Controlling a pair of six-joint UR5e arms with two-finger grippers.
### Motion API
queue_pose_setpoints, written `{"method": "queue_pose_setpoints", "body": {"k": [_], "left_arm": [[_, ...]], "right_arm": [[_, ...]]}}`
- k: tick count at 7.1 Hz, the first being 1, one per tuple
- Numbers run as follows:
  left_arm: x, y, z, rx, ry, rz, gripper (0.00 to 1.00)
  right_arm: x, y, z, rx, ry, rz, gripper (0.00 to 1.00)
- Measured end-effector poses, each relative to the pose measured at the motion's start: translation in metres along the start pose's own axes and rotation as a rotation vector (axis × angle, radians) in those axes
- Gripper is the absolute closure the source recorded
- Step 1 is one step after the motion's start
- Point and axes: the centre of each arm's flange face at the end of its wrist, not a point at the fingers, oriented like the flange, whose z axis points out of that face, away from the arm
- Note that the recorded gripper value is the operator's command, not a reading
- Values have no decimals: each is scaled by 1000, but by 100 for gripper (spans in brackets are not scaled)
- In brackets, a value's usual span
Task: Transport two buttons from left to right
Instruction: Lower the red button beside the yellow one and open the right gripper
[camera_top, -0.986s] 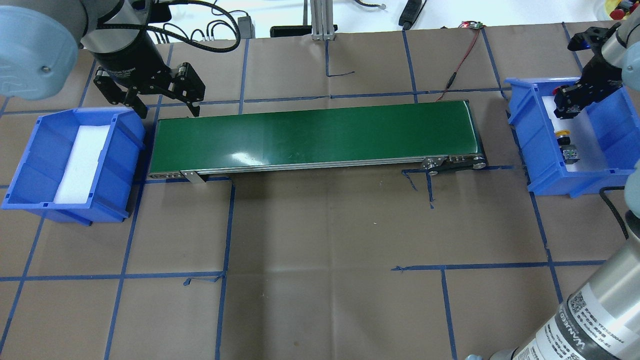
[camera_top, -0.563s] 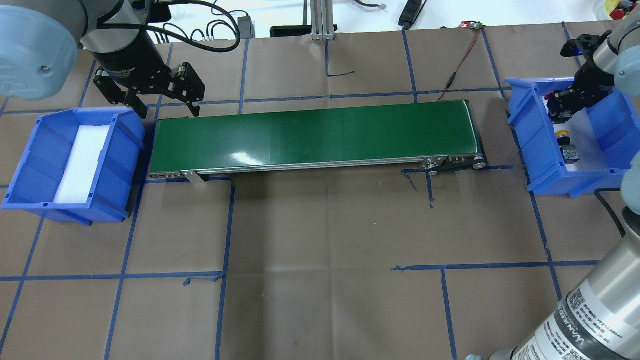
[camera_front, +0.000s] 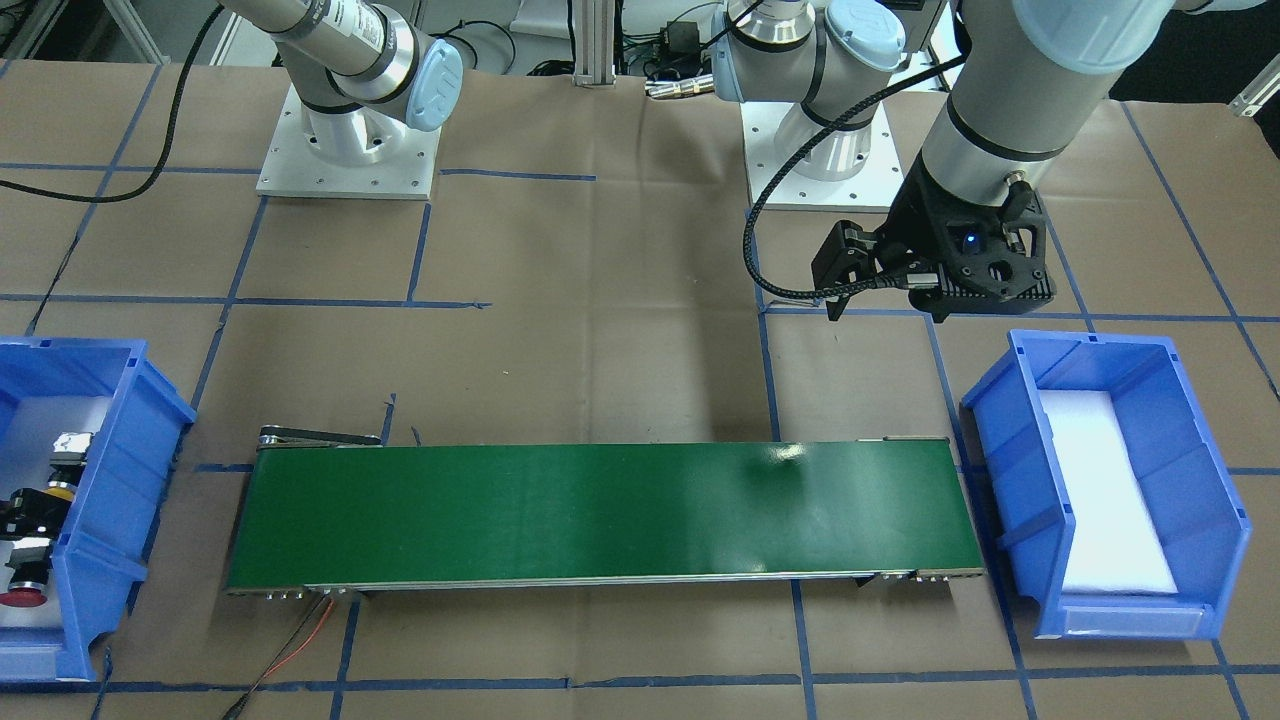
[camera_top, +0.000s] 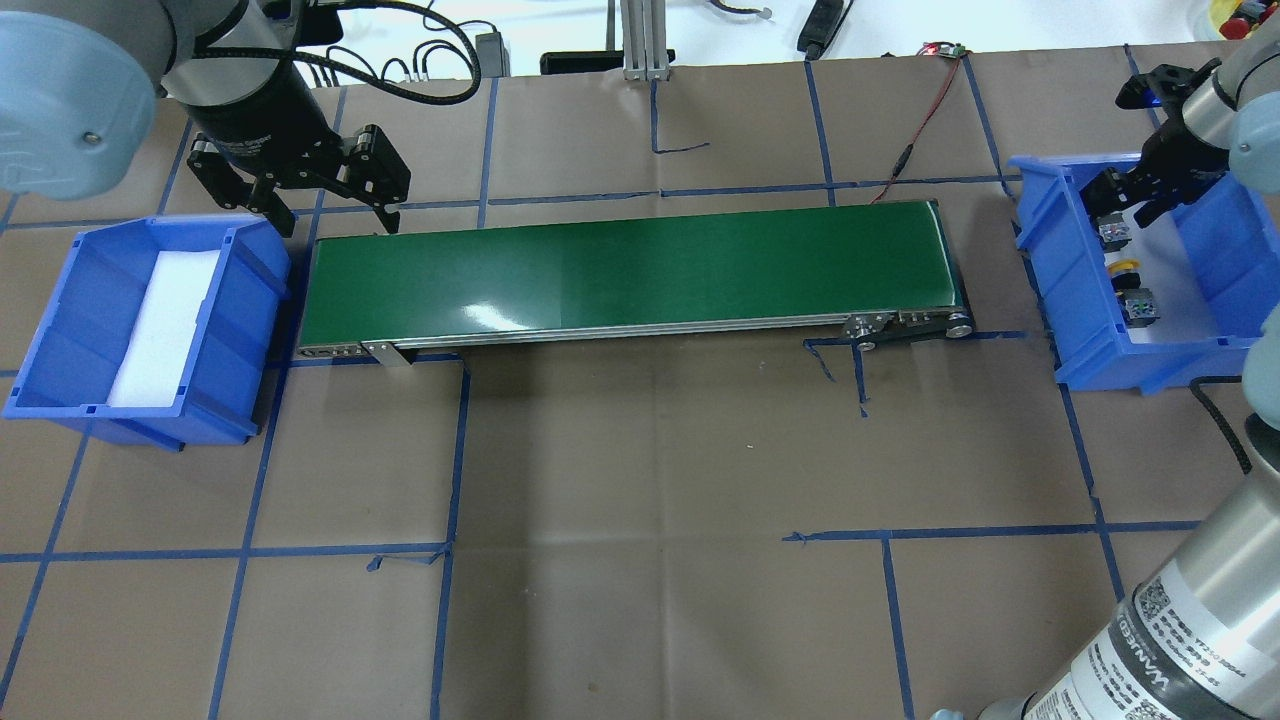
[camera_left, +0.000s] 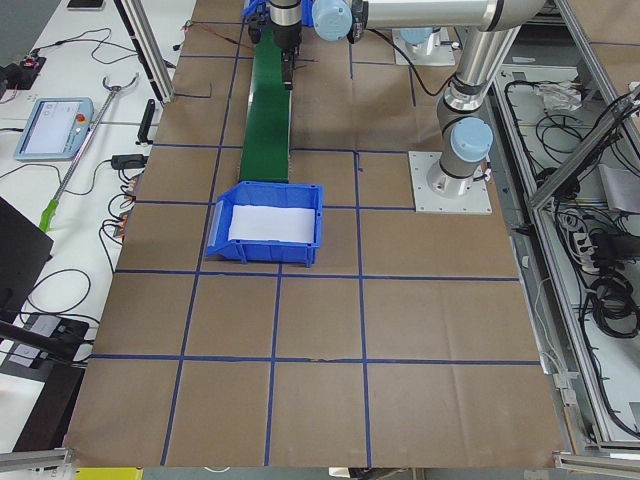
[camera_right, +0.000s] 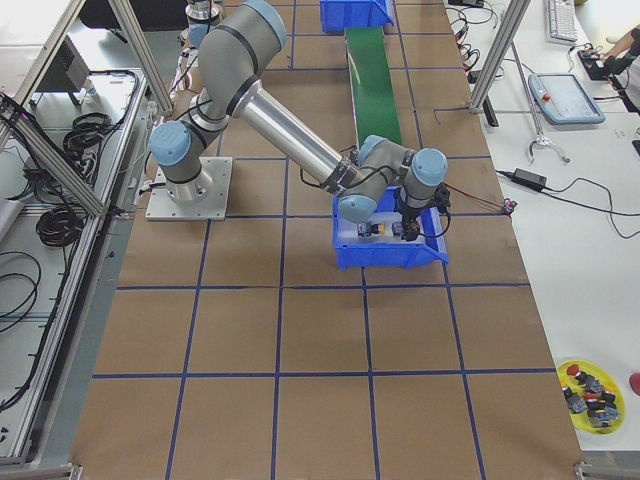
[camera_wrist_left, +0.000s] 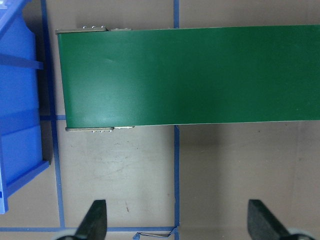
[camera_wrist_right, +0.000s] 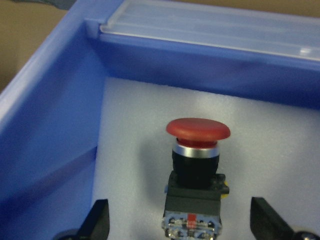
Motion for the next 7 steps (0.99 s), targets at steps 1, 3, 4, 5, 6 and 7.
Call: {"method": "queue_pose_setpoints", "body": {"k": [1, 3, 4, 5, 6, 7], "left_arm": [[0, 0, 0, 0, 0, 0, 0], [0, 0, 0, 0, 0, 0, 0], [0, 0, 0, 0, 0, 0, 0], [0, 0, 0, 0, 0, 0, 0], [0, 0, 0, 1, 0, 0, 0], [0, 0, -1, 2, 0, 0, 0]], "right_arm": [[0, 0, -5, 6, 5, 0, 1], [-1, 0, -15, 14, 15, 1, 1], [-2, 1, -24, 20, 27, 6, 1], [-5, 4, -42, 37, 46, 23, 0], [-11, 8, -68, 65, 70, 44, 0], [-21, 14, -101, 97, 89, 71, 0]]}}
